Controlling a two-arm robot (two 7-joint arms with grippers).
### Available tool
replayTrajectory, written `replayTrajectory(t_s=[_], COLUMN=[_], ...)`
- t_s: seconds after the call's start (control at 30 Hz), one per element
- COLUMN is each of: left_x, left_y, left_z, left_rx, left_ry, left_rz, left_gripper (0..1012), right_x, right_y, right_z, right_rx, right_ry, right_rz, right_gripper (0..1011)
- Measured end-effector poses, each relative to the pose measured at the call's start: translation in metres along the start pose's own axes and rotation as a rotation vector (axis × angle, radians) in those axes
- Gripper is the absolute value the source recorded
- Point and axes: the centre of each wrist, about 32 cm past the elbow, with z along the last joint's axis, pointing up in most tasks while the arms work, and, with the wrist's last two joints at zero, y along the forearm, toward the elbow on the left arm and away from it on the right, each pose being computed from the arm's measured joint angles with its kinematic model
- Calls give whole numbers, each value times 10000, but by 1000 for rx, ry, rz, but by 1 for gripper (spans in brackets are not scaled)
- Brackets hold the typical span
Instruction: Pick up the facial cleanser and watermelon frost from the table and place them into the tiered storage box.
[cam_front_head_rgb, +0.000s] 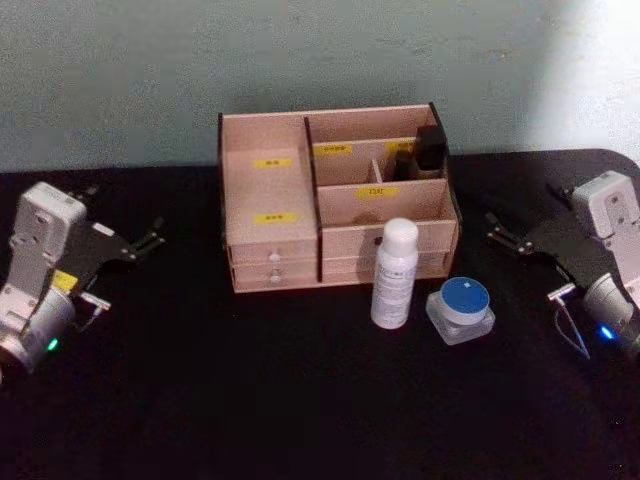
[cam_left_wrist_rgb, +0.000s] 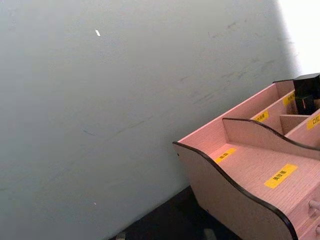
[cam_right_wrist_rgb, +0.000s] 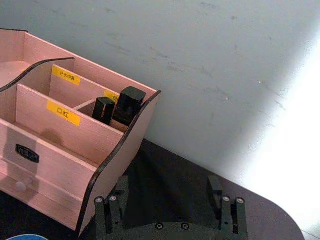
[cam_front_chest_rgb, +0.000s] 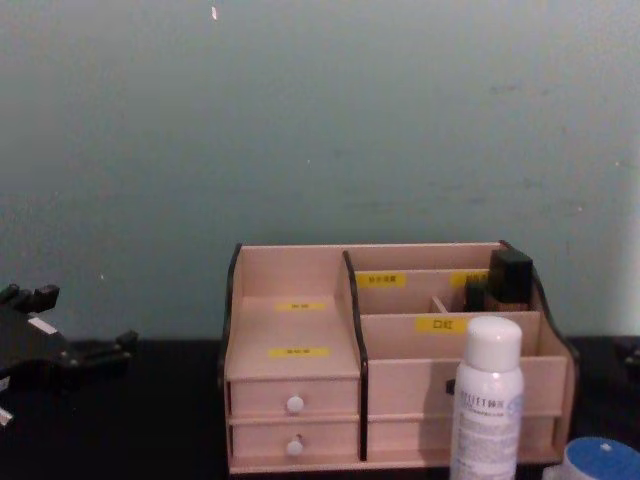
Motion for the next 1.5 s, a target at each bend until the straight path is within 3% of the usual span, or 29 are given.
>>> replayTrajectory(t_s=[0.53,0.77,1.13,1.5], left_x=[0,0,0,0], left_y=[0,0,0,0], left_z=[0,0,0,0], left_rx=[0,0,0,0], left_ry=[0,0,0,0], left_rz=[0,0,0,0], left_gripper=[1001,1001,1001,1001], right_x=[1,65,185,129], right_y=[0,-22,-298,-633], right_z=[1,11,92,154], right_rx=[0,-1,10,27], right_ry=[0,12,74,128], right_rz=[0,15,74,185], right_gripper=[1000,1000,1000,1000])
